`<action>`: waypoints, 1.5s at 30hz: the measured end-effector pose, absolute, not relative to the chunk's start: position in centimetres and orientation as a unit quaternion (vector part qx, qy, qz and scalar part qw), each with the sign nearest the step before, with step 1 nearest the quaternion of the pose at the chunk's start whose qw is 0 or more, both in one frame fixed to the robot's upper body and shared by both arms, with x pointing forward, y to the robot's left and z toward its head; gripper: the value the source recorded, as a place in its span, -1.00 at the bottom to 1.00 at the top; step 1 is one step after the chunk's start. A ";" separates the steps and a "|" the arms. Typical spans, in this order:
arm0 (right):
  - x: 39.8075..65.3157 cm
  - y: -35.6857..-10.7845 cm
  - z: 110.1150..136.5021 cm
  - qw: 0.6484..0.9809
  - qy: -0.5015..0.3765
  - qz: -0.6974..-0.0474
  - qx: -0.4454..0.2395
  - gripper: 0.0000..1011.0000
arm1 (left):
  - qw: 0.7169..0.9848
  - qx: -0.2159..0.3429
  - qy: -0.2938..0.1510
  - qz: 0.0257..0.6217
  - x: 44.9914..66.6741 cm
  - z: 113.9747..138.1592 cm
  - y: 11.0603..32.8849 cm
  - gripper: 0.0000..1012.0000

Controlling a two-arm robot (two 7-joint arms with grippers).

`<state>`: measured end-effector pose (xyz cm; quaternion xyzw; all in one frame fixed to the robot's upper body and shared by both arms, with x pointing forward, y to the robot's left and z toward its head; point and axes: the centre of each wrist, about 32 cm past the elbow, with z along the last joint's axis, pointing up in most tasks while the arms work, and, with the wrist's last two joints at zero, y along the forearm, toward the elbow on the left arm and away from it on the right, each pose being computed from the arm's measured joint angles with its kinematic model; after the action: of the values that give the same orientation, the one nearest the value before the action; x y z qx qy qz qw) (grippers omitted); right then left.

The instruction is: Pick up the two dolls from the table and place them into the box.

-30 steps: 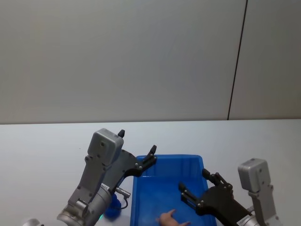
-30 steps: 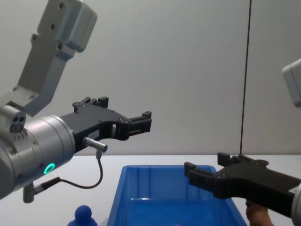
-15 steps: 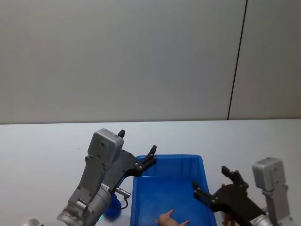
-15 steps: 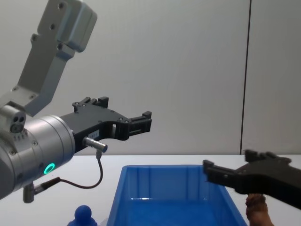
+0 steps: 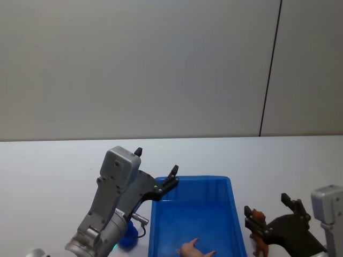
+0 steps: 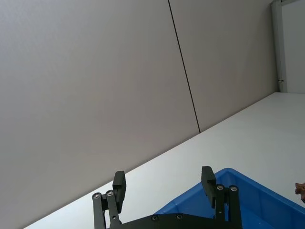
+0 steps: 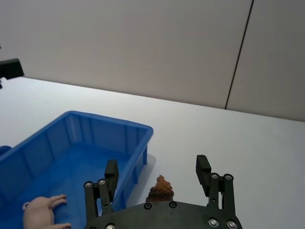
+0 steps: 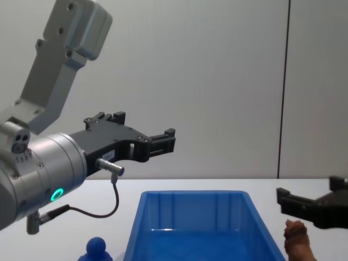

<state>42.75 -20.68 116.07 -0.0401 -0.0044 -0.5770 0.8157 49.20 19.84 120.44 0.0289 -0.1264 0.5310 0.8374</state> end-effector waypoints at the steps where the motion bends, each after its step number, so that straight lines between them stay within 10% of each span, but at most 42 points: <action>1: 42.6 -20.8 116.0 0.812 -0.003 -0.581 -0.043 0.98 | 0.837 0.029 -0.126 0.531 49.2 120.4 19.8 0.98; 28: 41.4 -20.0 113.2 0.787 0.055 -0.607 -0.100 0.97 | 0.837 0.029 -0.126 0.531 49.2 120.4 19.8 0.98; 45: 41.6 -19.4 112.0 0.783 0.083 -0.607 -0.109 0.11 | 0.837 0.029 -0.126 0.531 49.2 120.4 19.8 0.98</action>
<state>41.65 -19.43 111.95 -0.1088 0.0828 -0.6074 0.7825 49.20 19.84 120.44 0.0289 -0.1264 0.5310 0.8374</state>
